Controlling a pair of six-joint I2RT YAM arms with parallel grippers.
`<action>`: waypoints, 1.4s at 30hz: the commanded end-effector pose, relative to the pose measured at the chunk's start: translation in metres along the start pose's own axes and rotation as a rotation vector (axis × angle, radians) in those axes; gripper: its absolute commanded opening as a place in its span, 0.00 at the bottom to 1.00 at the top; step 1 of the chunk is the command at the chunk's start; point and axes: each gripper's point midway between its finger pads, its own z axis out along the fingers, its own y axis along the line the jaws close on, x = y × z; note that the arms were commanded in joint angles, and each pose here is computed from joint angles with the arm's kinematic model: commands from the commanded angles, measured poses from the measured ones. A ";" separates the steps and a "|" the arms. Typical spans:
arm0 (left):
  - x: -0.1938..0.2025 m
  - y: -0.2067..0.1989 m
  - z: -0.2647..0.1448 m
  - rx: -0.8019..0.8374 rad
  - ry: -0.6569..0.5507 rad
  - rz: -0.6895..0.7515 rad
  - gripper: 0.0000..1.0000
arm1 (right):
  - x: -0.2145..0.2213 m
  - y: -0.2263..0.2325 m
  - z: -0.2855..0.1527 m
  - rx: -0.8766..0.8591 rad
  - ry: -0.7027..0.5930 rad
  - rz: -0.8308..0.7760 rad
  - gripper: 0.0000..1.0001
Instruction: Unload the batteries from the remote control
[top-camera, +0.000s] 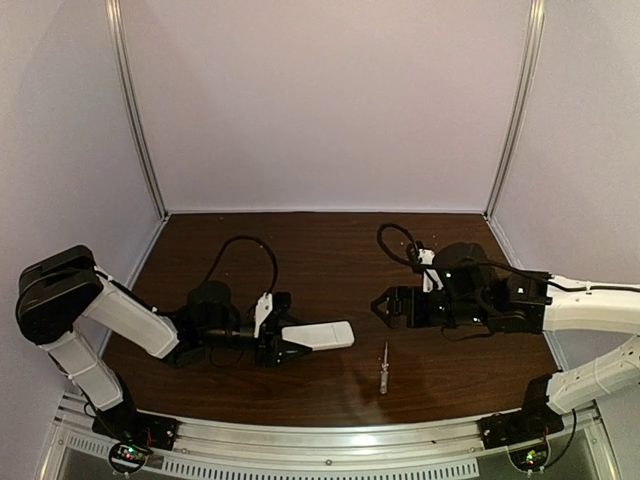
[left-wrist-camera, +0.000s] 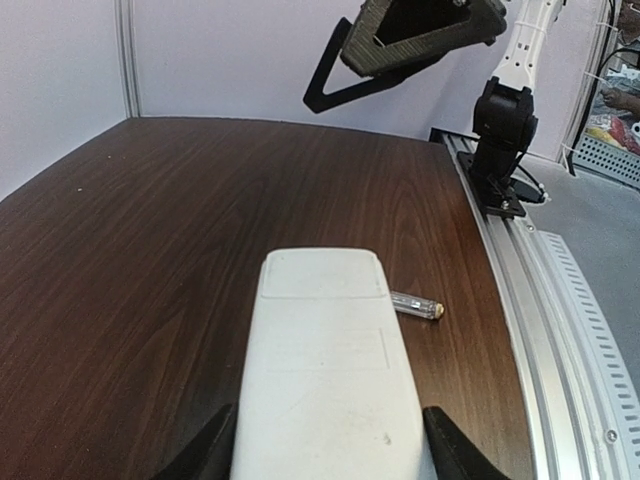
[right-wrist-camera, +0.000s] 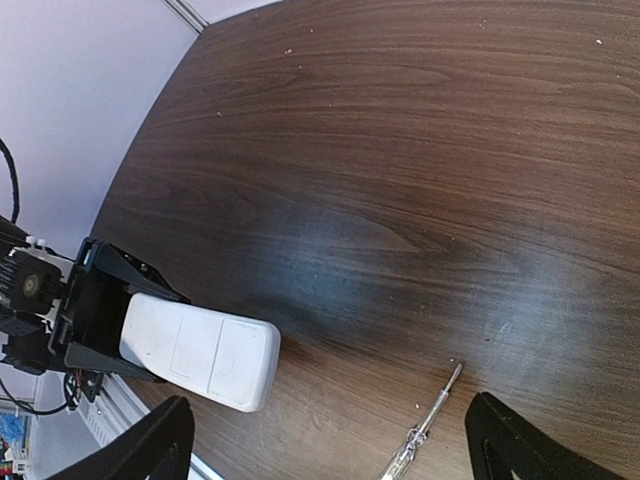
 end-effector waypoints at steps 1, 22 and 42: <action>-0.018 0.003 0.004 -0.003 -0.065 0.078 0.00 | 0.004 -0.002 0.002 0.058 0.065 -0.054 0.95; -0.027 0.010 0.035 0.071 -0.059 0.220 0.00 | 0.007 0.031 0.033 0.001 0.189 -0.015 0.82; -0.031 0.009 0.041 0.105 -0.076 0.236 0.00 | 0.021 0.010 0.043 0.103 0.269 0.000 0.66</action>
